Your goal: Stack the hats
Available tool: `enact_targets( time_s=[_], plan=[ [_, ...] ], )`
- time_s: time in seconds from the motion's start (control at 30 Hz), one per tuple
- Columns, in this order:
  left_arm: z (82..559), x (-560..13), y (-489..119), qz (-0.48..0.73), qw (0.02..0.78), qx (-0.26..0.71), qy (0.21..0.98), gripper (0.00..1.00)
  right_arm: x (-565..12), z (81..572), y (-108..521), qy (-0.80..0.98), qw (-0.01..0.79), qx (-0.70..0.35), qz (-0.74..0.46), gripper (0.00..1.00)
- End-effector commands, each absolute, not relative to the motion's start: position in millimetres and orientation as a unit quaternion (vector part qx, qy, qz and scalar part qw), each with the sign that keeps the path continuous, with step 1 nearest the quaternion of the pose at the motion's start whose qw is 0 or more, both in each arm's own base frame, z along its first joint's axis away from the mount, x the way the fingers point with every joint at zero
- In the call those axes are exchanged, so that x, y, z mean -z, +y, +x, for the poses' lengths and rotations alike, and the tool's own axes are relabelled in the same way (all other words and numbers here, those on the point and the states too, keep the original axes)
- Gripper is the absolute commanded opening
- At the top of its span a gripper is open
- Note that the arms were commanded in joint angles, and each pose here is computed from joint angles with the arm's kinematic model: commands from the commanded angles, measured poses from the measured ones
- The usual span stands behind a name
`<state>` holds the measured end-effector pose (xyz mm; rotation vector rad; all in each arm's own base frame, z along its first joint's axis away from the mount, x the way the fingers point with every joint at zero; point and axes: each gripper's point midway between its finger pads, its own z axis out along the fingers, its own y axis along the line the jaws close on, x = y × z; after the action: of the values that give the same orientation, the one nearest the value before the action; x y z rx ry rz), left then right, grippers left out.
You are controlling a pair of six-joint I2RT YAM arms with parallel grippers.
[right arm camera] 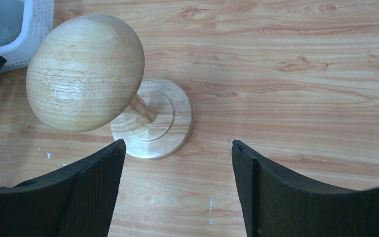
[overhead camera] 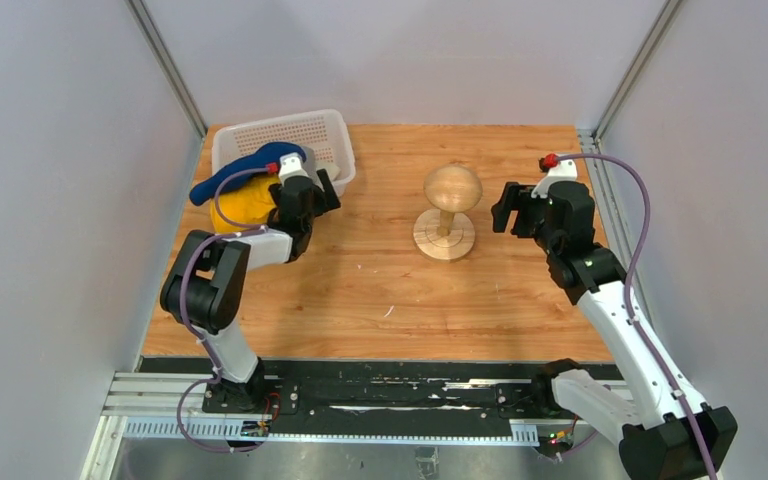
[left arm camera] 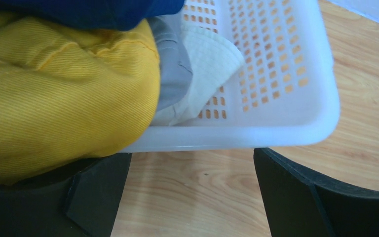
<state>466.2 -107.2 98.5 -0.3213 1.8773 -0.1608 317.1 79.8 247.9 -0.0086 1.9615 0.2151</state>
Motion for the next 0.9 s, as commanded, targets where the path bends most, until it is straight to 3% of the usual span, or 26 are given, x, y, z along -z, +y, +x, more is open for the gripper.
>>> enact_targets(
  time_s=[0.0, 0.23, 0.43, 0.63, 0.73, 0.87],
  plan=[
    [478.9, -98.5, -68.2, -0.186, 0.572, 0.047, 0.797, 0.98, -244.8, 320.9, 89.7, 0.828, 0.549, -0.112, -0.005, 0.78],
    [483.5, -107.5, -43.5, -0.199, 0.571, 0.063, 0.794, 0.98, -245.5, 321.7, 90.1, 0.827, 0.551, -0.114, -0.001, 0.78],
    [457.4, -124.9, -111.7, -0.119, 0.564, 0.152, 0.803, 0.98, -257.6, 324.1, 86.6, 0.820, 0.562, -0.108, 0.007, 0.78],
    [408.7, -182.6, -193.8, -0.021, 0.576, 0.236, 0.782, 0.98, -287.5, 326.0, 87.1, 0.804, 0.583, -0.120, 0.020, 0.77],
    [386.2, -220.1, -210.7, 0.018, 0.593, 0.225, 0.772, 0.98, -301.6, 328.2, 85.7, 0.792, 0.598, -0.120, 0.026, 0.77],
    [383.5, -270.2, -166.6, -0.020, 0.631, 0.131, 0.764, 0.98, -310.1, 335.6, 86.0, 0.787, 0.605, -0.118, 0.030, 0.77]
  ],
)
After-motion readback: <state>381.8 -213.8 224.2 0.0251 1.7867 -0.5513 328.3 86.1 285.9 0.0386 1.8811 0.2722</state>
